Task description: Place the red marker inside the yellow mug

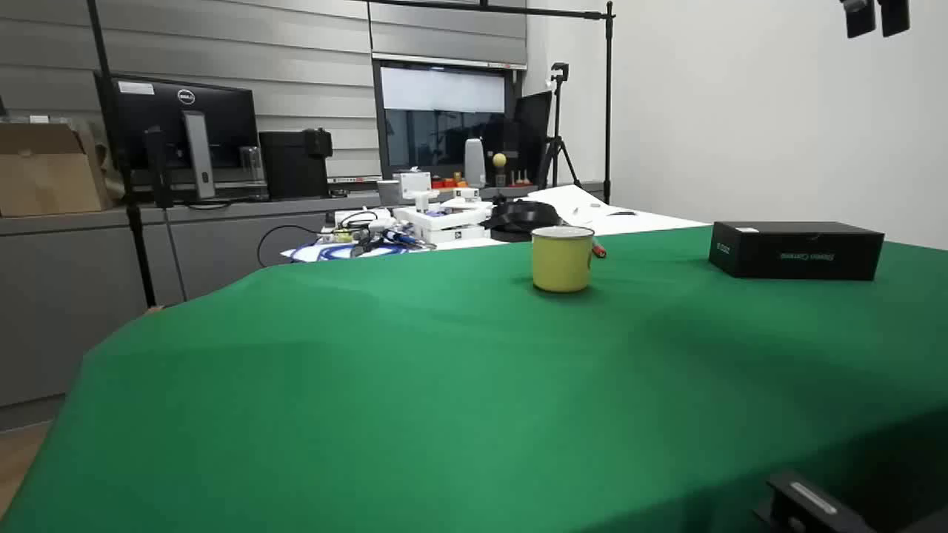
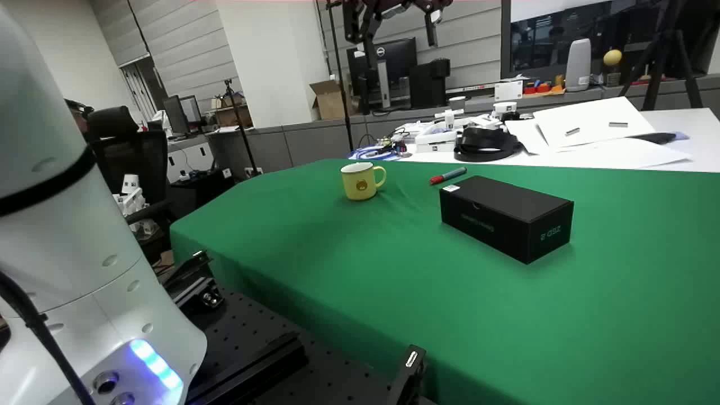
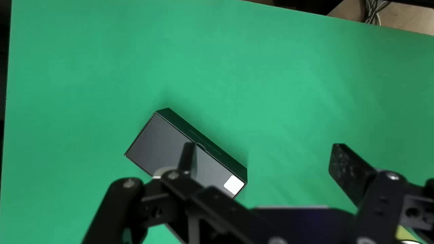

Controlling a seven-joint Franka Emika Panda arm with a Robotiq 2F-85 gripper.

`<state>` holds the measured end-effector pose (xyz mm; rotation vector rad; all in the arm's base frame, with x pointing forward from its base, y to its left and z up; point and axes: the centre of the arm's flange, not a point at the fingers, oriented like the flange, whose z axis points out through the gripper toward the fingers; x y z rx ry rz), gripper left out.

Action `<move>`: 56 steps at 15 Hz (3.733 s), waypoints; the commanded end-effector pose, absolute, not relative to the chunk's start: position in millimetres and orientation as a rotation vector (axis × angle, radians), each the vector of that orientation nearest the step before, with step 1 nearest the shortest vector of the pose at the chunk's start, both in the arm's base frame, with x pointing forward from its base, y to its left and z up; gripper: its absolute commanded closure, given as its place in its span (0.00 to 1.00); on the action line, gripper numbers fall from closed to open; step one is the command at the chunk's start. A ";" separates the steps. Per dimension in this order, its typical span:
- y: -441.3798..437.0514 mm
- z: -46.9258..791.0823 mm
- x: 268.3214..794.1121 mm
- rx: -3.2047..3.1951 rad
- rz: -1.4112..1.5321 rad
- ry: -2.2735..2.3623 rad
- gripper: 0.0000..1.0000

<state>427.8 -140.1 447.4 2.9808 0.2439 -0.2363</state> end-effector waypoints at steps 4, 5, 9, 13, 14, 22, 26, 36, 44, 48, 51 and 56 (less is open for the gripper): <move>-140.1 447.5 428.2 2.980 -0.232 0.244 0.00; -140.1 447.6 428.3 2.980 -0.231 0.244 0.00; -140.1 447.6 428.3 2.980 -0.230 0.244 0.00; -140.1 447.6 428.3 2.980 -0.230 0.244 0.00; -143.7 447.7 435.9 2.978 -0.216 0.219 0.00; -191.6 440.5 535.9 2.987 -0.111 0.105 0.00; -220.7 430.0 605.3 3.014 -0.059 -0.008 0.00; -198.1 391.1 751.9 3.103 0.160 -0.692 0.00; -132.8 335.4 795.0 3.101 0.089 -0.723 0.00; -121.8 318.2 771.0 3.120 0.073 -0.646 0.00; -120.4 311.7 771.8 3.122 0.065 -0.636 0.00; -121.6 311.8 771.6 3.122 0.065 -0.637 0.00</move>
